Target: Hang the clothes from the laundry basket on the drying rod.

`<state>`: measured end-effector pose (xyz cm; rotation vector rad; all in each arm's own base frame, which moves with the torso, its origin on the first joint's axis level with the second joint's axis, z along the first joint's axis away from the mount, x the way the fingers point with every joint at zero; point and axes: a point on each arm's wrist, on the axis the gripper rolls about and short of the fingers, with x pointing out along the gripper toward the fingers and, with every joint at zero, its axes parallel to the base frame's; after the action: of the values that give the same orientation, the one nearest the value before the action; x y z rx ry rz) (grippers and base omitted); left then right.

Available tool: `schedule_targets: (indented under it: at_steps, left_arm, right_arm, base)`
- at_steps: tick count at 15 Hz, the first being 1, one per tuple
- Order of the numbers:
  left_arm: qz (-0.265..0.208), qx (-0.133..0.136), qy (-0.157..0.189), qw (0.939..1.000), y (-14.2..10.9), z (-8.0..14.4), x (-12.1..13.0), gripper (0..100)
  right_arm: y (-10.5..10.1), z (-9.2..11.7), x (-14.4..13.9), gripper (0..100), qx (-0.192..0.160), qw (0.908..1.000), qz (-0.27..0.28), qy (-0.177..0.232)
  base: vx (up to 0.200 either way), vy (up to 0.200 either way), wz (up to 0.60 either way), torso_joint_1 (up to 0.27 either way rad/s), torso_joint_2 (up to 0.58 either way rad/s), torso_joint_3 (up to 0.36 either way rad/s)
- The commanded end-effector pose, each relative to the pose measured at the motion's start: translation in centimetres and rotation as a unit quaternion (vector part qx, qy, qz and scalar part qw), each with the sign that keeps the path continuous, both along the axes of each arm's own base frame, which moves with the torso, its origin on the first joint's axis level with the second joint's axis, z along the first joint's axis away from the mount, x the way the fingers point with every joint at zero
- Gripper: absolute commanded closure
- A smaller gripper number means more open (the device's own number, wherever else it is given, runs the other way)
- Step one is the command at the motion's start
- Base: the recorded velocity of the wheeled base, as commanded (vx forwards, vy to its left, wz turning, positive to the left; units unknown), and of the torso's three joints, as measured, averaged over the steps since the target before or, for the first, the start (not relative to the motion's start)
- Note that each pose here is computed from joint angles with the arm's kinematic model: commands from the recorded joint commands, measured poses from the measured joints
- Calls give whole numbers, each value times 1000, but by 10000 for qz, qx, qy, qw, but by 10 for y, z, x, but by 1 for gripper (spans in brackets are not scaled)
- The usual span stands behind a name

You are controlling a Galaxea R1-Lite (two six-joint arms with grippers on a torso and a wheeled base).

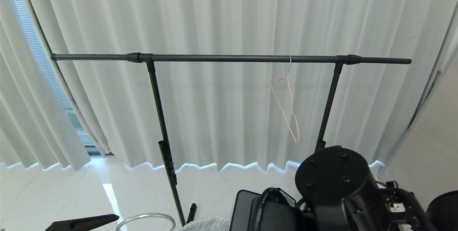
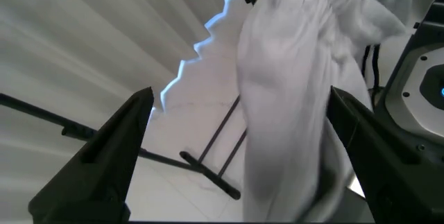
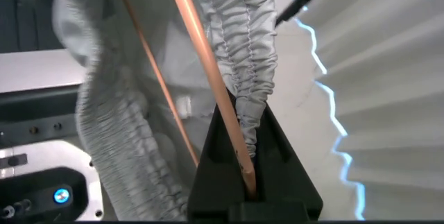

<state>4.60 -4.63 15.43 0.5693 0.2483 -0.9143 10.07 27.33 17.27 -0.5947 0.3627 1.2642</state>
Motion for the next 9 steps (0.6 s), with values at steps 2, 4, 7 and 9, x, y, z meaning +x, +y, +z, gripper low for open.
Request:
schedule_targets:
  at_steps: [2,4,7,9]
  left_arm:
    - [187,-29,12,9998,1,1,2,0]
    - [308,-272,85,9991,0,3,3,0]
    - [1039,-254,452,9932,6,-12,8,0]
    - [1749,25,801,9813,11,-24,20,0]
  right_arm:
    - [-30,20,9,100,169,9990,-401,-111]
    - [-44,26,18,100,196,9971,-722,-161]
    - [-62,37,23,100,271,9945,-985,-214]
    - [-73,44,24,100,332,9931,-1100,-243]
  base:
    - [0,0,0,0,0,0]
    - [0,0,0,0,0,0]
    - [0,0,0,0,0,0]
    - [0,0,0,0,0,0]
